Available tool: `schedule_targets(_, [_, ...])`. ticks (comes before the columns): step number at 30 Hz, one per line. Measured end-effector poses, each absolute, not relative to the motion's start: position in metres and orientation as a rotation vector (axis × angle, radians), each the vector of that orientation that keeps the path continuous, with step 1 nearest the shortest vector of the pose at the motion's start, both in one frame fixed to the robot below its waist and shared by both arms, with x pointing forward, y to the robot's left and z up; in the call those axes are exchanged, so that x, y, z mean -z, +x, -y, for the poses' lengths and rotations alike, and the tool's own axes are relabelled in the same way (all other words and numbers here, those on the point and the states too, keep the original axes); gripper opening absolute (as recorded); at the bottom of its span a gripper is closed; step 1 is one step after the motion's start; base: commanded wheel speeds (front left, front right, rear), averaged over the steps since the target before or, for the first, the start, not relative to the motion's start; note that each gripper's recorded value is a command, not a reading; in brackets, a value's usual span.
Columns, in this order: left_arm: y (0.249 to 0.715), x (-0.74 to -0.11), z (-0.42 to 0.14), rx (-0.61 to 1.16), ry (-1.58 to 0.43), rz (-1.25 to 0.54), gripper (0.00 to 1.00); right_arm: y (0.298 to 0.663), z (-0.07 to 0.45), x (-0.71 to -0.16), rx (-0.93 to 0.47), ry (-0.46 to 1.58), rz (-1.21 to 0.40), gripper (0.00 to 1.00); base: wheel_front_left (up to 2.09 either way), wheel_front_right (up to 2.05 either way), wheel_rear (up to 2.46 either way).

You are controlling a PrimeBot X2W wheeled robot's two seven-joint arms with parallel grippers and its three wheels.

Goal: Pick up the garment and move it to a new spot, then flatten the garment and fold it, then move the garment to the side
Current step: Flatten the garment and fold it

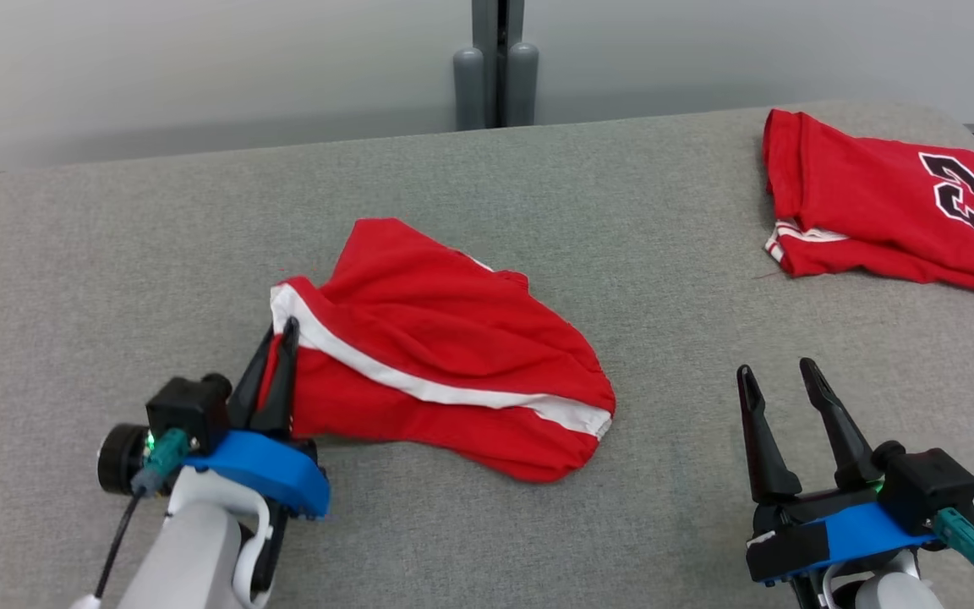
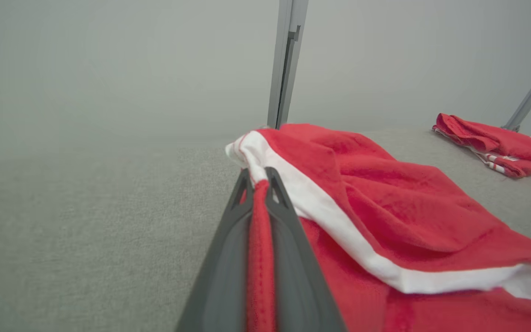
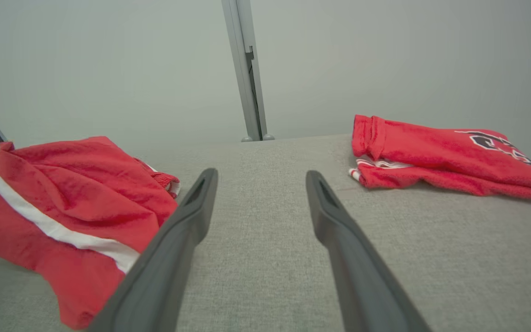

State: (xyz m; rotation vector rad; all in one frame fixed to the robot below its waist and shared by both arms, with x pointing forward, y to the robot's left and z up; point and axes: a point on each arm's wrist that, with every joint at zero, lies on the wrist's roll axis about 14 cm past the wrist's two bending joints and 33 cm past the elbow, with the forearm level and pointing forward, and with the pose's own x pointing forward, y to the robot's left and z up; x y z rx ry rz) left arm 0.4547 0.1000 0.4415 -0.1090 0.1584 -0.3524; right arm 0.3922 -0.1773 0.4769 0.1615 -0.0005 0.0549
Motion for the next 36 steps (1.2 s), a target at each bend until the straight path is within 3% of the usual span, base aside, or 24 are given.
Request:
schedule_targets(11, [0.373, -0.413, -0.133, 0.198, -0.168, -0.224, 0.0, 0.396, 0.151, -0.475, -0.132, 0.168, -0.008, 1.0, 0.0, 0.0, 0.0])
schedule_targets(12, [0.368, -0.412, -0.136, 0.187, -0.168, -0.228, 0.1, 0.397, 0.15, -0.476, -0.135, 0.169, -0.006, 1.0, 0.0, 0.0, 0.0])
schedule_targets(13, [0.363, -0.411, -0.139, 0.173, -0.166, -0.23, 0.45, 0.396, 0.148, -0.477, -0.14, 0.169, -0.003, 1.0, 0.0, 0.0, 0.0])
schedule_targets(15, [0.355, -0.411, -0.144, 0.154, -0.167, -0.231, 1.0, 0.394, 0.146, -0.478, -0.147, 0.171, -0.003, 1.0, 0.0, 0.0, 0.0])
schedule_targets(29, [0.366, -0.494, -0.172, 0.085, -0.098, 0.043, 1.0, 0.381, 0.147, -0.49, -0.147, 0.154, 0.029, 1.0, 0.0, 0.0, 0.0])
schedule_targets(36, [0.361, -0.507, -0.19, 0.045, -0.05, 0.085, 1.0, 0.368, 0.161, -0.488, -0.109, 0.137, 0.022, 1.0, 0.0, 0.0, 0.0])
